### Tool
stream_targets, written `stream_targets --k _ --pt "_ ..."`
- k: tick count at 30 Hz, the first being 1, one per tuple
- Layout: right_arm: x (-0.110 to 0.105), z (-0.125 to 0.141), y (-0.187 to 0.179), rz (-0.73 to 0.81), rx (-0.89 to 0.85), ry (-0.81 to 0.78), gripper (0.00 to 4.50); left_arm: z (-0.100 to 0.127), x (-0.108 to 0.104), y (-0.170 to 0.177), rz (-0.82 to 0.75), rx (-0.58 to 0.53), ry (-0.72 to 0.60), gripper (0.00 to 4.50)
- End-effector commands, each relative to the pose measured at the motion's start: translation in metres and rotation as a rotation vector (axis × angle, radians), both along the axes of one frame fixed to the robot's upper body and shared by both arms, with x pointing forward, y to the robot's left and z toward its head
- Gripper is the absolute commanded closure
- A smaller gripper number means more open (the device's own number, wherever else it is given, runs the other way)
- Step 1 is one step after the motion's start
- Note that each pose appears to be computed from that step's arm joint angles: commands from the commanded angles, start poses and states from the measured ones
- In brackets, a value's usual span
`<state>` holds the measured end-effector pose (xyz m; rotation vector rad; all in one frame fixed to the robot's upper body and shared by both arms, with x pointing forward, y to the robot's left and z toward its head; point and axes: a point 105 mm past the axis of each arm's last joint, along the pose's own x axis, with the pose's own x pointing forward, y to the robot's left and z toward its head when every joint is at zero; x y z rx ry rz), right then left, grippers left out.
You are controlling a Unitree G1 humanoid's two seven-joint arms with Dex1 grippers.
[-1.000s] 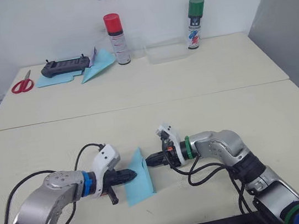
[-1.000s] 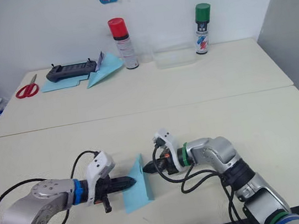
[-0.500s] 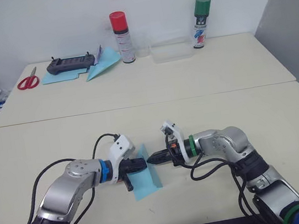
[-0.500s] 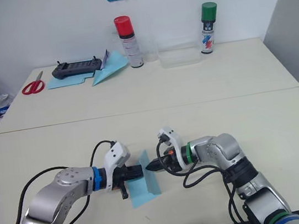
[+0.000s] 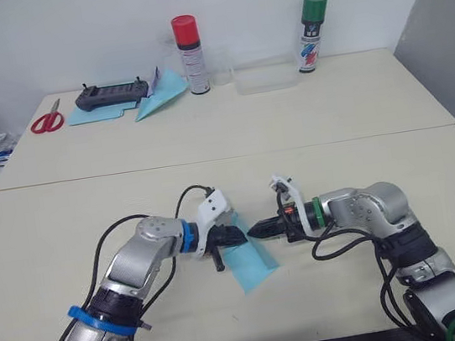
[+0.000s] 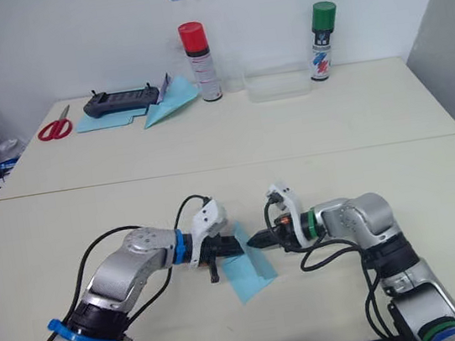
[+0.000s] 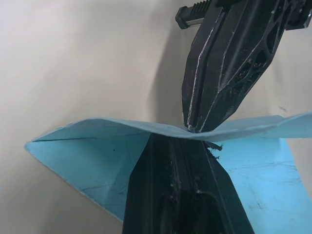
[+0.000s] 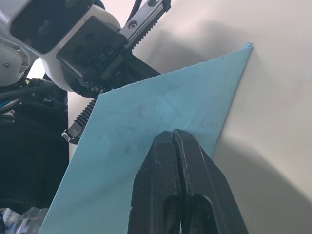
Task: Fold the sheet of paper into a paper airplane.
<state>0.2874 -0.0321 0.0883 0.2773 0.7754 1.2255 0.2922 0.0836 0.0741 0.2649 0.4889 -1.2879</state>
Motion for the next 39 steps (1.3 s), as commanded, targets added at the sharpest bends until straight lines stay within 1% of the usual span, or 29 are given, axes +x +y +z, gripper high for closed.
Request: stream_targets --k 1,4,9,18,21,25,27,32,36,39 --pt "-0.007 0.010 0.006 0.043 0.051 -0.019 4.47 0.004 -0.004 -0.012 -0.065 -0.014 -0.020 4.50" --pt "-0.005 0.009 0.004 0.029 0.050 -0.021 4.47 0.003 -0.008 0.005 -0.047 0.029 -0.021 4.50" --pt "-0.006 0.009 0.008 0.024 0.059 -0.023 4.47 0.011 -0.014 0.030 0.016 0.038 -0.016 4.50" --pt "-0.008 0.008 0.009 0.035 0.059 -0.020 4.47 0.010 -0.014 0.042 0.105 0.042 -0.031 4.50" --pt "-0.010 0.010 0.012 0.052 0.069 -0.018 4.47 0.002 -0.017 0.048 0.116 0.071 -0.012 4.50" --pt "-0.015 0.010 0.018 0.089 0.073 -0.011 4.47 -0.015 -0.021 0.056 0.120 0.148 0.010 4.50" --pt "-0.016 0.007 0.021 0.101 0.068 -0.012 4.47 -0.017 -0.022 0.056 0.124 0.145 0.020 4.50" --pt "-0.018 -0.012 0.034 0.131 0.016 -0.010 4.47 -0.021 -0.022 0.056 0.150 0.128 0.030 4.50" --pt "-0.013 -0.030 0.033 0.125 -0.063 -0.038 4.47 -0.017 -0.020 0.060 0.177 0.122 0.020 4.50" --pt "-0.008 -0.037 0.030 0.123 -0.106 -0.070 4.47 -0.011 -0.021 0.070 0.193 0.133 0.007 4.50"
